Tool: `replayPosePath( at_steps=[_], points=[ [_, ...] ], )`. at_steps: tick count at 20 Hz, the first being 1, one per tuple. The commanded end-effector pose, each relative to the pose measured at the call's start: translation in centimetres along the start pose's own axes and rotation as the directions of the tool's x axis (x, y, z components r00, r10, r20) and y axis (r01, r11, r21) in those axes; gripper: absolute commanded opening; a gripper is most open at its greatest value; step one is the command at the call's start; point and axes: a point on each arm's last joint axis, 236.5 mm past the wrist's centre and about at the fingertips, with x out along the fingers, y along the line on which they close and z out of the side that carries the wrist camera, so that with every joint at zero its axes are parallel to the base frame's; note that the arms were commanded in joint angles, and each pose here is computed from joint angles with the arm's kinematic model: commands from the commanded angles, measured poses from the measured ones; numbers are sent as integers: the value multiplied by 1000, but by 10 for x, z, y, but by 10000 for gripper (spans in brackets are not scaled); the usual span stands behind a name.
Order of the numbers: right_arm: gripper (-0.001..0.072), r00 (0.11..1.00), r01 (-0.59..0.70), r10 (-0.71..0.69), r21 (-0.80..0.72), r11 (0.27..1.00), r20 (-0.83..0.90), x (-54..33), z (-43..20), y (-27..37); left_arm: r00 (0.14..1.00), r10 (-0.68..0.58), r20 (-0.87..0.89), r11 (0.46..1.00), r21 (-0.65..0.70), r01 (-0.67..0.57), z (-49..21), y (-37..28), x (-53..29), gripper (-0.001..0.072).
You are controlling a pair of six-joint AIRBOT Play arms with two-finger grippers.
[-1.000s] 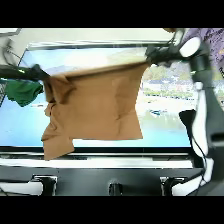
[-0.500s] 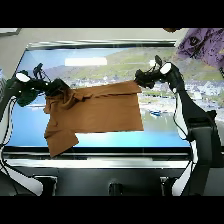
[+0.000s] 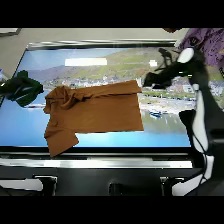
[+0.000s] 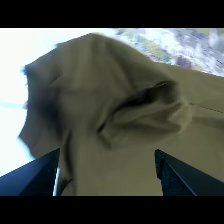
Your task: Fold the clothes and pants, and hang the long-sleeved shirts on hangers.
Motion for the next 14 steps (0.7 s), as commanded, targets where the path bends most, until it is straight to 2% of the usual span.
replayPosePath(
  at_steps=[1,4,7,14],
  points=[
    [602,991,-102,109,84,991,-82,-27,-60,-28,999,50,18,979,-197,-45,-45,63,-35,656],
    [601,956,-221,261,263,939,-131,-5,-128,-45,998,58,-18,943,-328,-61,-90,96,-28,647],
    [602,937,-243,311,343,907,-158,36,-182,-47,996,36,-76,935,-351,-61,-118,102,-12,647],
    [604,924,-352,383,406,843,4,86,-186,-39,994,25,-108,944,-324,-59,-127,94,0,647]
  ],
)
